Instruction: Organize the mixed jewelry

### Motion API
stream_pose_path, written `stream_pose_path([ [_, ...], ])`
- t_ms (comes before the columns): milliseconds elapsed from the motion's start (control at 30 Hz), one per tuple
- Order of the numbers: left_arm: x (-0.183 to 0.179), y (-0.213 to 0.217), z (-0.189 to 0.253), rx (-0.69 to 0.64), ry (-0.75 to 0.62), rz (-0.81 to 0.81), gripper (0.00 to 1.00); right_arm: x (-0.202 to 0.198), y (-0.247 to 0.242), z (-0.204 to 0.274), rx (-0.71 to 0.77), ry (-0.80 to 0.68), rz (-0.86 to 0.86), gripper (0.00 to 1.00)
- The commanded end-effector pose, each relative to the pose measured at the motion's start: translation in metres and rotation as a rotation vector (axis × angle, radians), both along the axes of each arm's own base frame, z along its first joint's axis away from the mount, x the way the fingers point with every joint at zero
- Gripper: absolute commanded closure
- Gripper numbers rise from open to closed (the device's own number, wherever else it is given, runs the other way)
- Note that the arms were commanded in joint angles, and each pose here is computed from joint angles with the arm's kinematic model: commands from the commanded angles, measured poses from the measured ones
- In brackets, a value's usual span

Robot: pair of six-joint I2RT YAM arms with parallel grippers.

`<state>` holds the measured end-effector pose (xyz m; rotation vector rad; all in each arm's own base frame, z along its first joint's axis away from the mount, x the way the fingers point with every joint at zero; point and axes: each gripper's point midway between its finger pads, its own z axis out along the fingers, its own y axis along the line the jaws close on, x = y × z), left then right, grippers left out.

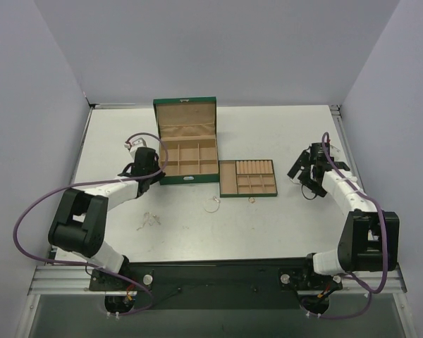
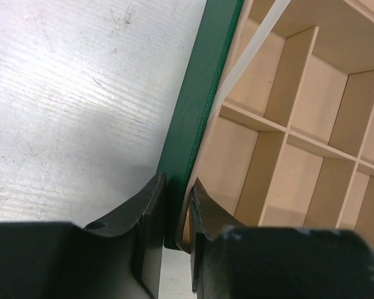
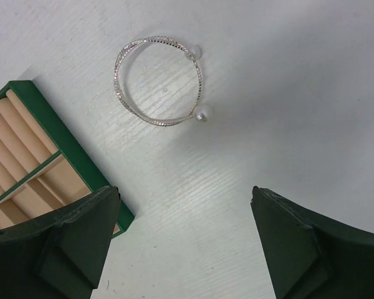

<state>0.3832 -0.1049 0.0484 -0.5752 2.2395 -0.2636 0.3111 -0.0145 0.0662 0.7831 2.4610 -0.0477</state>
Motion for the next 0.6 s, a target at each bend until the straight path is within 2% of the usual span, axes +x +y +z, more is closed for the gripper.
stream_pose_path([
  [0, -0.057, -0.012, -0.046, -0.045, 0.199, -0.020, 1.00, 0.001, -0.003, 0.013, -0.039, -0.006, 0.001, 0.09],
  [67, -0.057, -0.013, -0.045, -0.051, 0.193, -0.024, 1.00, 0.001, -0.020, 0.008, -0.078, 0.010, -0.059, 0.09],
  [233, -0.058, -0.021, -0.037, -0.076, 0.174, -0.047, 0.97, 0.006, -0.032, -0.006, -0.034, 0.036, -0.130, 0.13],
  [567, -0.067, -0.038, -0.039, -0.121, 0.158, -0.070, 0.96, 0.035, -0.036, -0.035, 0.019, 0.073, -0.130, 0.21],
])
